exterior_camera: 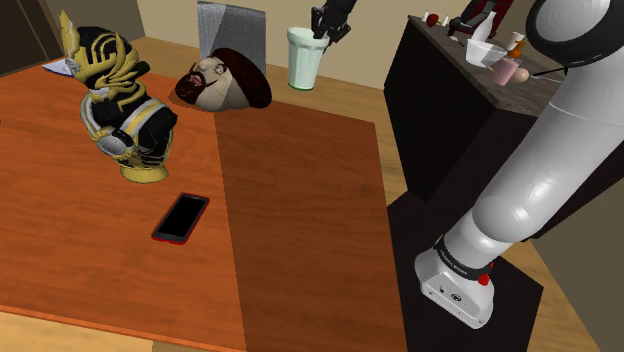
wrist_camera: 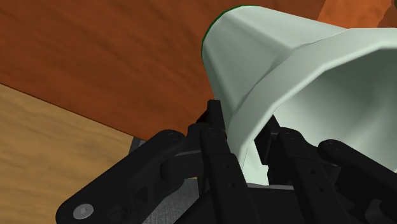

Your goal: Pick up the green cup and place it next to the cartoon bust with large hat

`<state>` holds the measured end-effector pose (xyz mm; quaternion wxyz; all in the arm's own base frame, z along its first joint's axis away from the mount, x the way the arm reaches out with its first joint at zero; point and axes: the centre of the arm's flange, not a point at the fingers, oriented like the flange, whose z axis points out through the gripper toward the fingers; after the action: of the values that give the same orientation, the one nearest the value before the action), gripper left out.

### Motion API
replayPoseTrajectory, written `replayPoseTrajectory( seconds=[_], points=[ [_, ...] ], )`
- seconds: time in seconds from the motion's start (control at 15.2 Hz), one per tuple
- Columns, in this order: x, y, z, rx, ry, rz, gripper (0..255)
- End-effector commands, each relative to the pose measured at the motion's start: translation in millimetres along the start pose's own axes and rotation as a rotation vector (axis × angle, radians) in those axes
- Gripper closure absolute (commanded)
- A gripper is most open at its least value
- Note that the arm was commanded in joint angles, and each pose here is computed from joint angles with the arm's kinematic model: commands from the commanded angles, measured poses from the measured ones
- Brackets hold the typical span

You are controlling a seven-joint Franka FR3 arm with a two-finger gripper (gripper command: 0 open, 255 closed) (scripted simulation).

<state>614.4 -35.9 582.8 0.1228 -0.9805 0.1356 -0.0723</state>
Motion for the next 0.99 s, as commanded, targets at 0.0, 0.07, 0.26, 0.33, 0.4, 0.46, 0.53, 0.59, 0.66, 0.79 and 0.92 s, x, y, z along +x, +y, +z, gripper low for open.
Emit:
replayPoseTrajectory(
  seconds=[0.0, 0.07, 0.26, 0.33, 0.4, 0.46, 0.53, 0.59, 0.66, 0.79, 0.92],
  points=[
    [-1, 4, 10, 0.000, 0.002, 0.000, 255],
    [-2, 5, 15, 0.000, 0.002, 0.000, 255],
    [-3, 9, 30, 0.000, 0.002, 0.000, 255],
    [-4, 10, 35, 0.000, 0.002, 0.000, 255],
    [-4, 12, 40, 0.000, 0.002, 0.000, 255],
    [-5, 13, 45, 0.000, 0.002, 0.000, 255],
    [-6, 15, 50, 0.000, 0.002, 0.000, 255],
    [-6, 16, 56, 0.000, 0.002, 0.000, 255],
    [-7, 17, 61, 0.000, 0.002, 0.000, 255],
    [-8, 20, 71, 0.000, 0.002, 0.000, 255],
    [-9, 23, 81, 0.000, 0.002, 0.000, 255]
  ],
)
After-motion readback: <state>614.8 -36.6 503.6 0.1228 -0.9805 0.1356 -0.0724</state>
